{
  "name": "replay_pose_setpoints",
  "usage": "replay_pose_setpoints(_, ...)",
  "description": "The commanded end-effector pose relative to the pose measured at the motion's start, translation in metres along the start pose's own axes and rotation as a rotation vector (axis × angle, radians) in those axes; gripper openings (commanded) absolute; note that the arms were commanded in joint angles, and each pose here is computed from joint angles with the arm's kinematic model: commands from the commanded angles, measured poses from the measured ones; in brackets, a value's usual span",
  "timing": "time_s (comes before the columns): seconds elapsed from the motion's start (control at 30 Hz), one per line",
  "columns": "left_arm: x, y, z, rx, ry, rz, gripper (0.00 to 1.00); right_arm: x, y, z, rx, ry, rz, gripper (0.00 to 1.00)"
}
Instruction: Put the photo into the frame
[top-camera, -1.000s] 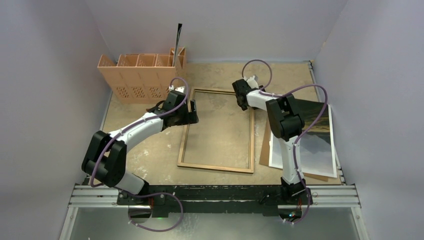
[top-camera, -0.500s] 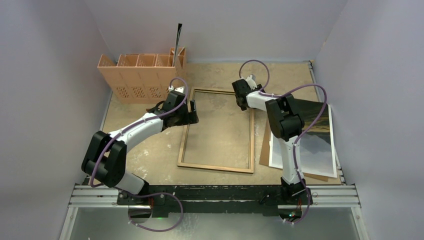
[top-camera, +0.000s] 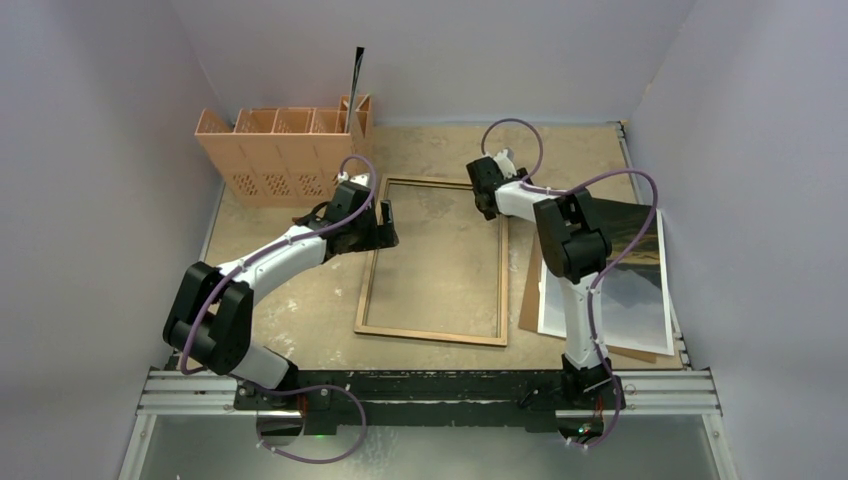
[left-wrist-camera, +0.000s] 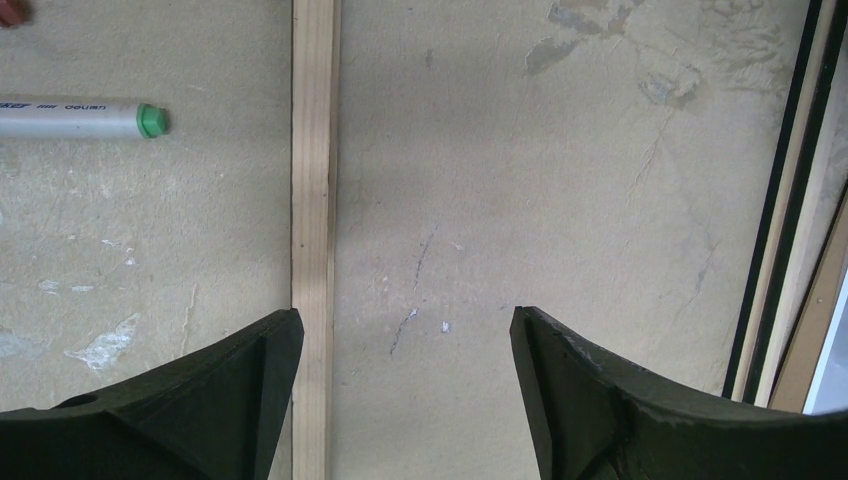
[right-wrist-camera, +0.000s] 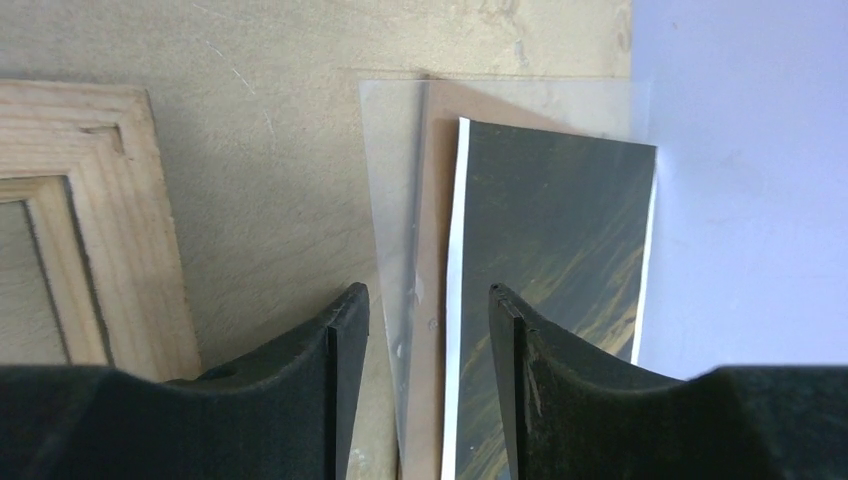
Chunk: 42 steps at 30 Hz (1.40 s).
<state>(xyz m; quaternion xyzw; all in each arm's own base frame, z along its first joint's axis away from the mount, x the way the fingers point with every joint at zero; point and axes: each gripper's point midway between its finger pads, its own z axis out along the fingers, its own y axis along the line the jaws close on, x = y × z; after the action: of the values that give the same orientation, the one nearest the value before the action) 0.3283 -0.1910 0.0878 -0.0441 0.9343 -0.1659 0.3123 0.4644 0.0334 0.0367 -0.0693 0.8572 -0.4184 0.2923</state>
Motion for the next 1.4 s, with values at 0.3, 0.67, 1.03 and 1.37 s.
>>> replay_pose_setpoints(0.3,-0.008,-0.007,-0.001,0.034,-0.029,-0.012,0.80,0.019,-0.002,0.016,-0.092,0.052,0.065,0.46)
replay_pose_setpoints(0.67,-0.006,-0.007,0.003,0.036,-0.021,-0.013,0.80,0.021,-0.020,0.017,-0.007,0.060,0.032,0.45)
replay_pose_setpoints(1.03,-0.002,-0.012,0.005,0.061,-0.004,-0.014,0.80,0.009,-0.039,0.010,0.055,0.043,0.111,0.28)
replay_pose_setpoints(1.37,0.000,-0.009,0.007,0.056,0.001,-0.014,0.80,0.003,-0.029,0.022,0.066,0.025,0.121,0.24)
